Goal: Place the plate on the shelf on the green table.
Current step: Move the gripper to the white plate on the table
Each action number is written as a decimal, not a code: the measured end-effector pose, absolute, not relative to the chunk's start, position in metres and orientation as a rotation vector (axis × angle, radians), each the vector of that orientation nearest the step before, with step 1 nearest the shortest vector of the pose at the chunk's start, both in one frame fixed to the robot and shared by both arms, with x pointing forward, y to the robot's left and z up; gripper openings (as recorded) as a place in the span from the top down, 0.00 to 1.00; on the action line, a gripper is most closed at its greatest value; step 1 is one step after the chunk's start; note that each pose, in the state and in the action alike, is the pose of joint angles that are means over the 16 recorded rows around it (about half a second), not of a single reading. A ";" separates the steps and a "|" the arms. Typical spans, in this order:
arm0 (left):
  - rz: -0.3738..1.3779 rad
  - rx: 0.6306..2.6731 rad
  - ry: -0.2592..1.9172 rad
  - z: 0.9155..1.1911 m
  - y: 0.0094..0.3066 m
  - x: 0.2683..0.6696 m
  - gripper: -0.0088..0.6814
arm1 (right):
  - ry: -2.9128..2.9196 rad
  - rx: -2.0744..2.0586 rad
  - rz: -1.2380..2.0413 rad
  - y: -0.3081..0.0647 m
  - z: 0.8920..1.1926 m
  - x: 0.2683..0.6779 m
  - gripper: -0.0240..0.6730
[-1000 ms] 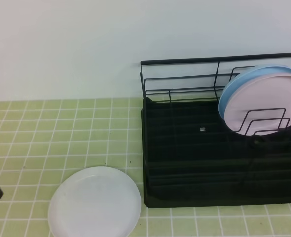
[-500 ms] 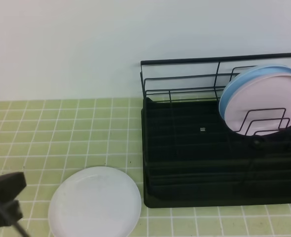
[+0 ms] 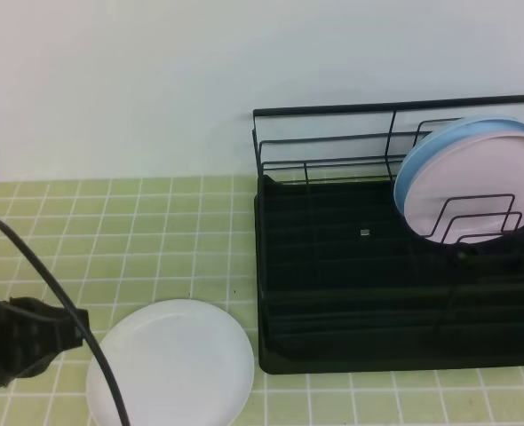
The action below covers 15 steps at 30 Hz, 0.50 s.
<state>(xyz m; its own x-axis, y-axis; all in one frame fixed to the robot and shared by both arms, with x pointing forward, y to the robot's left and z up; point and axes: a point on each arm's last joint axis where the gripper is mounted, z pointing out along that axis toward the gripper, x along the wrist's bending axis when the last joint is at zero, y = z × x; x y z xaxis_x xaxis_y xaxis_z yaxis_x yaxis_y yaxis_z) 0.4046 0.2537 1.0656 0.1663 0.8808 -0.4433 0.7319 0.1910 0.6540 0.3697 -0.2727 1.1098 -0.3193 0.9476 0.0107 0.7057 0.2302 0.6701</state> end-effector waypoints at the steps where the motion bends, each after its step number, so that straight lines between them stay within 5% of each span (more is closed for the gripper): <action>1: 0.207 1.570 1.601 1.065 0.253 0.406 0.99 | 2.124 1.513 0.816 -0.271 1.110 0.372 0.97; 15: 0.262 1.599 1.715 1.055 0.261 0.416 0.91 | 2.296 1.437 0.885 -0.241 1.113 0.395 0.97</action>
